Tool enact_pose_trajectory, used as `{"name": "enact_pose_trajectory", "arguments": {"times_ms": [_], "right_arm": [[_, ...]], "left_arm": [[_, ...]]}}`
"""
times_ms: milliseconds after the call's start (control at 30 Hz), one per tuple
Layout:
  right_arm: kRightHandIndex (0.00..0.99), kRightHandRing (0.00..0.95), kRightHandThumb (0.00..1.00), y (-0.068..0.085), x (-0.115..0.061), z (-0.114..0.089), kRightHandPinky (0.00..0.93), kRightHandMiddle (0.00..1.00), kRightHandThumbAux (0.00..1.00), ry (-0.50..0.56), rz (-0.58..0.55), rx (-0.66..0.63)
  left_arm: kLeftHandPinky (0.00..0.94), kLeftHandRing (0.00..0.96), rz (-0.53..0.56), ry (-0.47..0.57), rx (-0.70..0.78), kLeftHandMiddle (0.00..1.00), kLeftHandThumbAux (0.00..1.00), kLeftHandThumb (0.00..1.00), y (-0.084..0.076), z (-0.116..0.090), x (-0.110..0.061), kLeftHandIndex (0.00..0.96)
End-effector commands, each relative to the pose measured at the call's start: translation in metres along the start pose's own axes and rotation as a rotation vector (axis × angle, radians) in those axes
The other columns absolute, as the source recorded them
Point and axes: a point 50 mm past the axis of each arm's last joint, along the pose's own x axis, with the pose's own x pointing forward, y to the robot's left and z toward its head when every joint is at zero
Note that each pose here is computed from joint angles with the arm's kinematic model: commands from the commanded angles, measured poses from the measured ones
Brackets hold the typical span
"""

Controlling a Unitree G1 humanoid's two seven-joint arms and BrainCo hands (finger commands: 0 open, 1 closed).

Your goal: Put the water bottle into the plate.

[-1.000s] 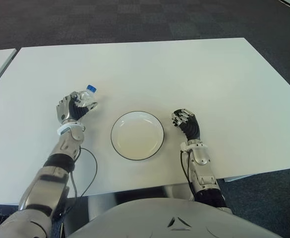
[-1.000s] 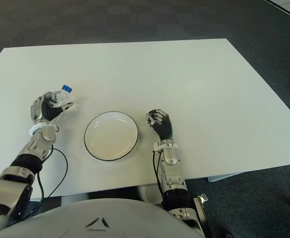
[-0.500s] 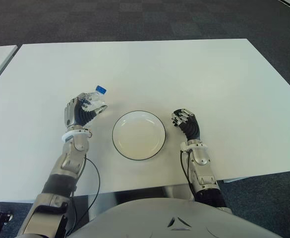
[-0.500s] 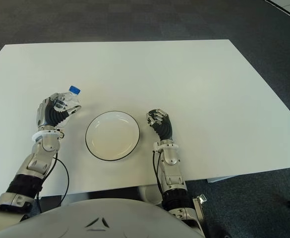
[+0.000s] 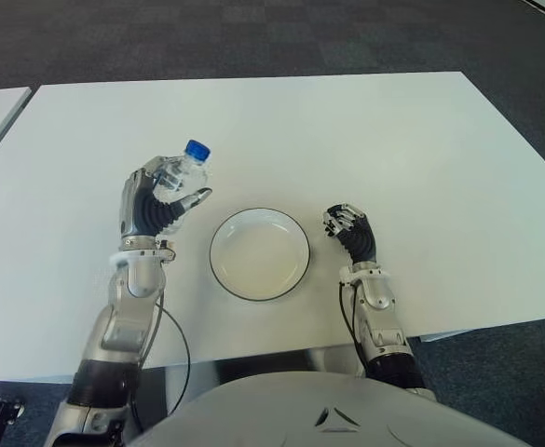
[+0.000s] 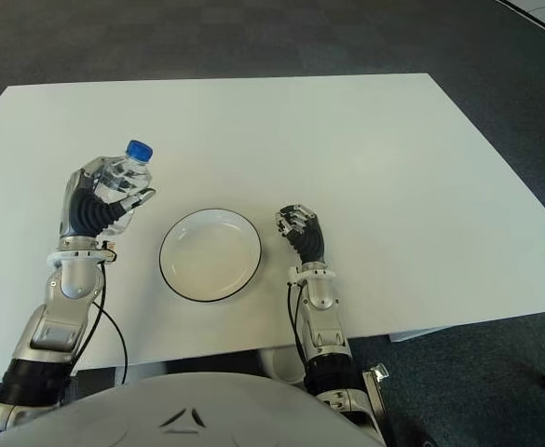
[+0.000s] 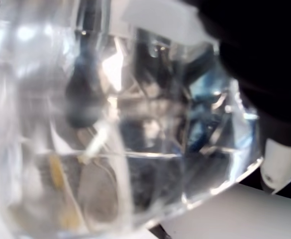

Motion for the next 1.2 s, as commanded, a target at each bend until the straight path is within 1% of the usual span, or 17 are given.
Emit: {"name": "enact_pose_trajectory", "arguments": {"times_ms": [33,200,367,467,567,667,767,833,1100,1200], "right_arm": [[0.432,0.607,0.704,0.002,0.0,-0.004,0.607,0.603,0.729,0.022,-0.001,0.006],[0.432,0.606,0.704,0.002,0.0,-0.004,0.605,0.601,0.73,0.025,0.001,0.004],[0.431,0.604,0.703,0.002,0.0,-0.005,0.6,0.6,0.73,0.027,0.0,0.002],[0.431,0.603,0.704,0.002,0.0,-0.004,0.605,0.599,0.73,0.022,0.004,0.007],[0.432,0.605,0.704,0.002,0.0,-0.004,0.611,0.6,0.73,0.019,0.005,0.01],[0.432,0.606,0.705,0.002,0.0,-0.004,0.612,0.602,0.73,0.02,0.006,0.012],[0.432,0.606,0.705,0.002,0.0,-0.005,0.607,0.601,0.73,0.022,0.004,0.01],[0.432,0.605,0.704,0.002,0.0,-0.005,0.604,0.601,0.73,0.024,0.003,0.007],[0.432,0.605,0.704,0.003,0.0,-0.005,0.609,0.603,0.729,0.021,0.005,0.011],[0.432,0.606,0.705,0.002,0.0,-0.004,0.612,0.603,0.73,0.018,0.003,0.012]], "left_arm": [[0.772,0.519,-0.033,-0.066,-0.011,0.5,0.653,0.949,-0.002,0.012,-0.005,0.382],[0.774,0.519,-0.08,-0.147,-0.002,0.501,0.653,0.949,-0.009,0.022,-0.013,0.384],[0.773,0.519,-0.108,-0.205,0.005,0.503,0.652,0.949,-0.014,0.029,-0.017,0.385],[0.777,0.52,-0.174,-0.258,0.008,0.504,0.652,0.95,-0.024,0.037,-0.022,0.386],[0.788,0.522,-0.206,-0.271,0.009,0.504,0.651,0.95,-0.028,0.04,-0.025,0.387],[0.797,0.524,-0.295,-0.299,0.03,0.506,0.651,0.95,-0.037,0.041,-0.03,0.387],[0.802,0.526,-0.42,-0.289,0.049,0.508,0.65,0.95,-0.046,0.041,-0.034,0.388],[0.803,0.526,-0.49,-0.275,0.063,0.509,0.65,0.95,-0.055,0.038,-0.037,0.387],[0.802,0.528,-0.644,-0.238,0.085,0.51,0.651,0.949,-0.08,0.037,-0.037,0.385],[0.796,0.528,-0.689,-0.214,0.102,0.509,0.651,0.949,-0.092,0.031,-0.037,0.384]]}}
